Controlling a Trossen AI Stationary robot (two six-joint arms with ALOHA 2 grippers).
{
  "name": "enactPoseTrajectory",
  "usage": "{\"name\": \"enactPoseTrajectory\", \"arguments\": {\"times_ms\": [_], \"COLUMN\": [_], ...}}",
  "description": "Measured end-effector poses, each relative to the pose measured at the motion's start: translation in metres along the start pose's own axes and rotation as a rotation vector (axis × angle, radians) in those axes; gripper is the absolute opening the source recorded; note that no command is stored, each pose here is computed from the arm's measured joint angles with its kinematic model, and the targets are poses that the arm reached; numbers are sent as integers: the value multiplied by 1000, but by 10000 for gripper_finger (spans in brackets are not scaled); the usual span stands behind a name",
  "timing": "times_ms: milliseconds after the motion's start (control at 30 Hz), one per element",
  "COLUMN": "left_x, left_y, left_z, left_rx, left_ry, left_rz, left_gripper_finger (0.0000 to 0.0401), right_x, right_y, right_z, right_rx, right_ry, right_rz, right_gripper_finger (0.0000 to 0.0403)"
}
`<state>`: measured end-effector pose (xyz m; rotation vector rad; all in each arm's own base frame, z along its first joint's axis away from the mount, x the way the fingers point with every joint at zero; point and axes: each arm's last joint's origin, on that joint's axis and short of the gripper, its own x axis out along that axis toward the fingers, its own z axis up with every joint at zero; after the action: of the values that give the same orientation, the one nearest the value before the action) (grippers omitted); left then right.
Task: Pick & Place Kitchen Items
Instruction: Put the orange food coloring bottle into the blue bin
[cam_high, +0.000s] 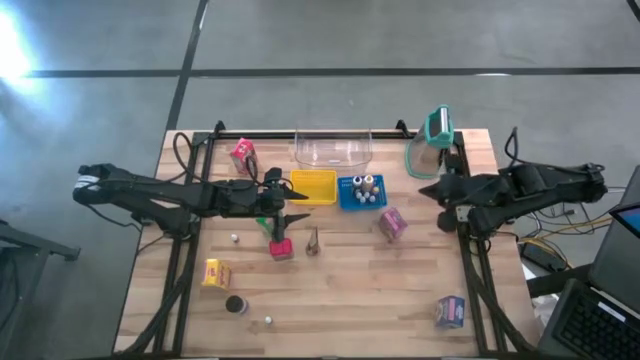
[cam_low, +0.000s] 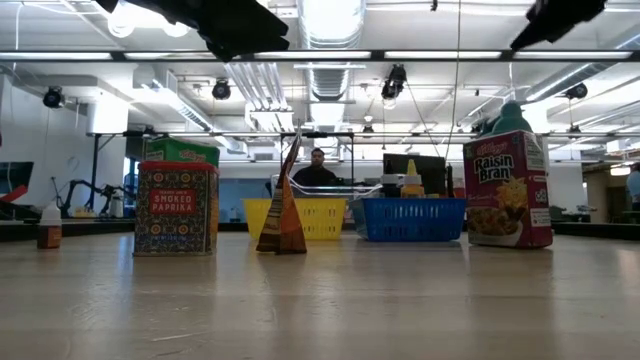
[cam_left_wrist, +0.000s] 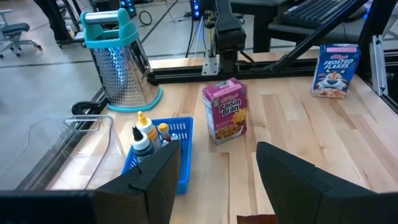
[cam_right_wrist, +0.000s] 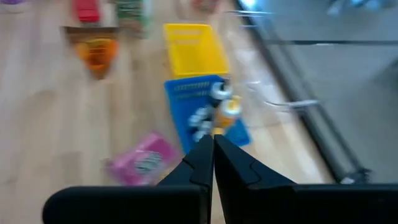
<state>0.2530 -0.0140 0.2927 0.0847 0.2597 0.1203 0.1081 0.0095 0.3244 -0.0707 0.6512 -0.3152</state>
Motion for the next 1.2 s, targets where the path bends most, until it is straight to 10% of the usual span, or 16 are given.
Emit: {"name": "enactPoseTrajectory", "arguments": {"times_ms": [600,1200], "left_x": [-3,-68], "left_y": [-14,-142], "left_z": [-12,0], "left_rx": [-74,162], "left_ry": [125,163], "left_rz": [-53,-87], "left_gripper_finger": [218,218], "right_x": [-8,-8], "right_y": [-16,-15], "right_z": [-43,-43], "right_rx": [87,86], "right_ry": [-94,-92], "right_rz": [-103,-102], "right_gripper_finger": [8,8]}}
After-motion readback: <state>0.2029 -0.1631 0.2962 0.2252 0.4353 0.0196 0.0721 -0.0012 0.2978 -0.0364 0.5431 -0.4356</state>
